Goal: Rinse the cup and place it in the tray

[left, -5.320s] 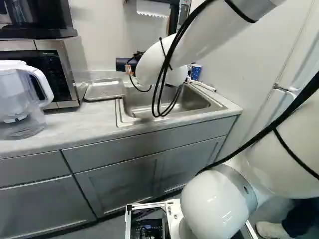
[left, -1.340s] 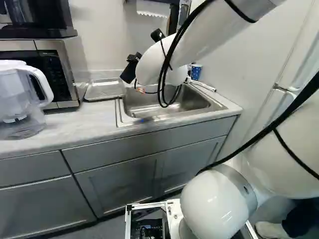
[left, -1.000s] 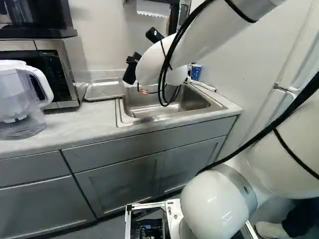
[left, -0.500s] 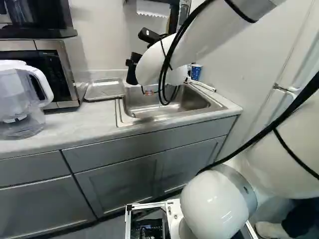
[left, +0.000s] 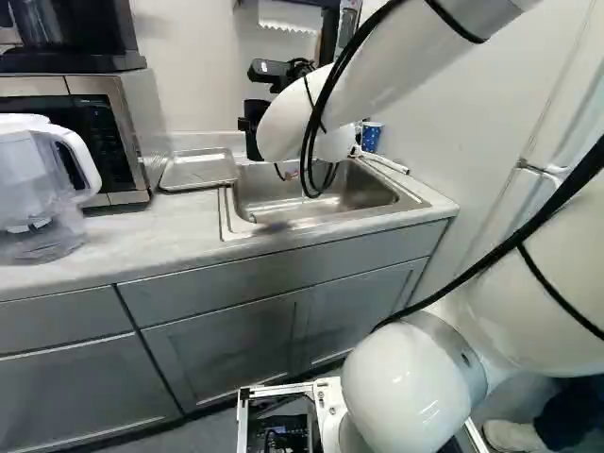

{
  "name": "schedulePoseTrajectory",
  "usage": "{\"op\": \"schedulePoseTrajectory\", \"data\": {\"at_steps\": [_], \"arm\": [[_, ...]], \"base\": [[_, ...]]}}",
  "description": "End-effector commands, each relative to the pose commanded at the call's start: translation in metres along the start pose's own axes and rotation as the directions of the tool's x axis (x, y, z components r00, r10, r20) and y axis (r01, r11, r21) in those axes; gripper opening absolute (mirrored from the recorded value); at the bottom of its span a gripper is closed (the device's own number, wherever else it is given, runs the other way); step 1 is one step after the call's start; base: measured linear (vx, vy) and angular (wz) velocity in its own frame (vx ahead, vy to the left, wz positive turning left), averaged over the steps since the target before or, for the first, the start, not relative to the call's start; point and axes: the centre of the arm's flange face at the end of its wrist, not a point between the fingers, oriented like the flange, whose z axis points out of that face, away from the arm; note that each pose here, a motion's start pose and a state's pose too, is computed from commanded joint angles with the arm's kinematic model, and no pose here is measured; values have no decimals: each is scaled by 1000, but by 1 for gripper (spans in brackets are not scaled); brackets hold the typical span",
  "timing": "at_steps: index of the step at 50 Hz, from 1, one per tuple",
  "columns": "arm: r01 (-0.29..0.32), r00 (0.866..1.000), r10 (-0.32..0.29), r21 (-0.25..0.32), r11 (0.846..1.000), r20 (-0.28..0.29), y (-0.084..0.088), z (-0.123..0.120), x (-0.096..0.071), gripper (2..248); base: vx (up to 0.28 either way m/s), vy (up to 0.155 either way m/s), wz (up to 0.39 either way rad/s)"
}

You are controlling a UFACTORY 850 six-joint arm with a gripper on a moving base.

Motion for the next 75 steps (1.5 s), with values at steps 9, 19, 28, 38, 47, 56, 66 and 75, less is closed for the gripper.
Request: {"op": "schedulePoseTrajectory", "data": {"at_steps": [9, 19, 28, 38, 47, 56, 66, 75], "arm": [[1, 1000, -1, 9, 1000, 1, -4, 3, 1, 126], [5, 1000, -5, 33, 999, 6, -14, 16, 3, 126], [8, 1000, -8, 55, 998, 10, -24, 29, 6, 126], [11, 1000, -12, 78, 997, 9, -35, 45, 9, 126], [14, 1000, -14, 98, 995, 6, -45, 60, 12, 126], [16, 1000, -16, 117, 993, 2, -55, 75, 15, 126], [19, 1000, -19, 135, 991, -1, -66, 95, 18, 126], [19, 1000, -20, 146, 989, 2, -73, 113, 15, 126]], "base": [[0, 0, 0], [0, 0, 0], [0, 0, 0], [0, 0, 0], [0, 0, 0], [0, 0, 0], [0, 0, 0], [0, 0, 0]]}}
